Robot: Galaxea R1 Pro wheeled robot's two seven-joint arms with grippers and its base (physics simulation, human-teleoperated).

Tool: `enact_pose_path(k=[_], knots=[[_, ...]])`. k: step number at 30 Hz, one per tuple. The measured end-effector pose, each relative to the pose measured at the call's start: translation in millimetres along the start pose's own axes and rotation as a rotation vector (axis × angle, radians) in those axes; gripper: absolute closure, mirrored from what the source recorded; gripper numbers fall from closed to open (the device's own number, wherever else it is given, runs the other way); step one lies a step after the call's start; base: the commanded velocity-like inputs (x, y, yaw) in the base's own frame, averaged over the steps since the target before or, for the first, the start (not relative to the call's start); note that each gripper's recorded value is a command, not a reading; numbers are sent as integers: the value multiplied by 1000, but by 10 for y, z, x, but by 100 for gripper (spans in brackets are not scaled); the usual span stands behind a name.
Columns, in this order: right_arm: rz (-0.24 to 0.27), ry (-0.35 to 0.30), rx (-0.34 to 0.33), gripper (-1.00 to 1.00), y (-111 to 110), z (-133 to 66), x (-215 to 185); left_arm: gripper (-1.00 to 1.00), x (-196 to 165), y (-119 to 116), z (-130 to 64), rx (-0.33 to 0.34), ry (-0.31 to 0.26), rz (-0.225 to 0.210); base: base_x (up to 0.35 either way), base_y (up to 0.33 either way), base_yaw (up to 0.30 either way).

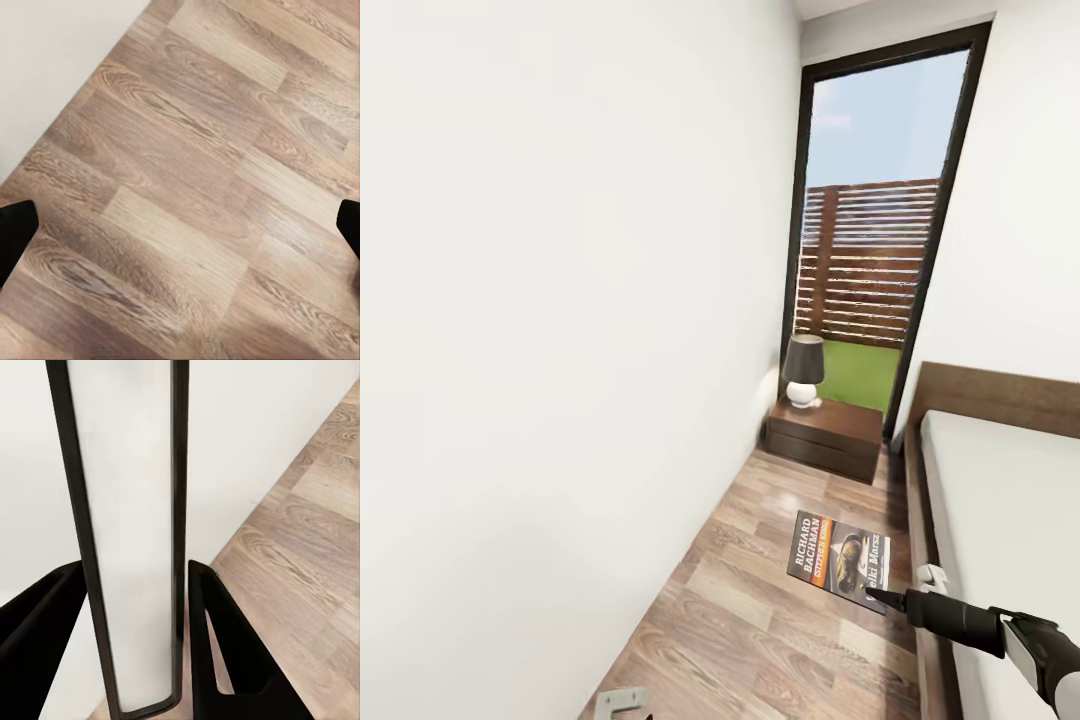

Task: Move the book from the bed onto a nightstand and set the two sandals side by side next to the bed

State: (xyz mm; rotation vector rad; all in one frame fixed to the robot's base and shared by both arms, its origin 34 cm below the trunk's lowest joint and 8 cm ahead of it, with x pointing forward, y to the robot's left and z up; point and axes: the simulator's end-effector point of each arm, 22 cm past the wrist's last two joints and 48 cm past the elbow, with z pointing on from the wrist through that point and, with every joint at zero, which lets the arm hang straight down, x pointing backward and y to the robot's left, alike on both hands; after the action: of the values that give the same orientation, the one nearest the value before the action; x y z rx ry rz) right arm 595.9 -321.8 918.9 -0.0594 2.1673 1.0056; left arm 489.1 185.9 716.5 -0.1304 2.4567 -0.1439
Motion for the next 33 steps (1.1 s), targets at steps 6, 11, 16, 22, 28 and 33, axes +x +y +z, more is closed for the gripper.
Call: enact_pose_path(k=[6, 11, 16, 22, 28, 33], knots=[[0, 0, 0, 100, 2, -1, -1, -100, -3, -9, -1, 3, -1, 6, 183, 26, -209], [-1, -1, 0, 100, 7, -5, -6, -100, 2, -61, -6, 17, -1, 46, 270, 6, -259], [-3, -2, -1, 100, 13, -8, -10, -100, 8, -101, -11, 28, -1, 77, 323, 2, -266], [-4, -2, -1, 100, 16, -9, -14, -100, 15, -113, -15, 32, 0, 89, 341, 4, -144], [-5, -1, -1, 100, 17, -8, -11, -100, 18, -118, -16, 33, 0, 92, 347, 86, -48], [-6, -1, -1, 100, 19, -10, -14, -100, 15, -121, -17, 33, -1, 94, 349, 153, -133]])
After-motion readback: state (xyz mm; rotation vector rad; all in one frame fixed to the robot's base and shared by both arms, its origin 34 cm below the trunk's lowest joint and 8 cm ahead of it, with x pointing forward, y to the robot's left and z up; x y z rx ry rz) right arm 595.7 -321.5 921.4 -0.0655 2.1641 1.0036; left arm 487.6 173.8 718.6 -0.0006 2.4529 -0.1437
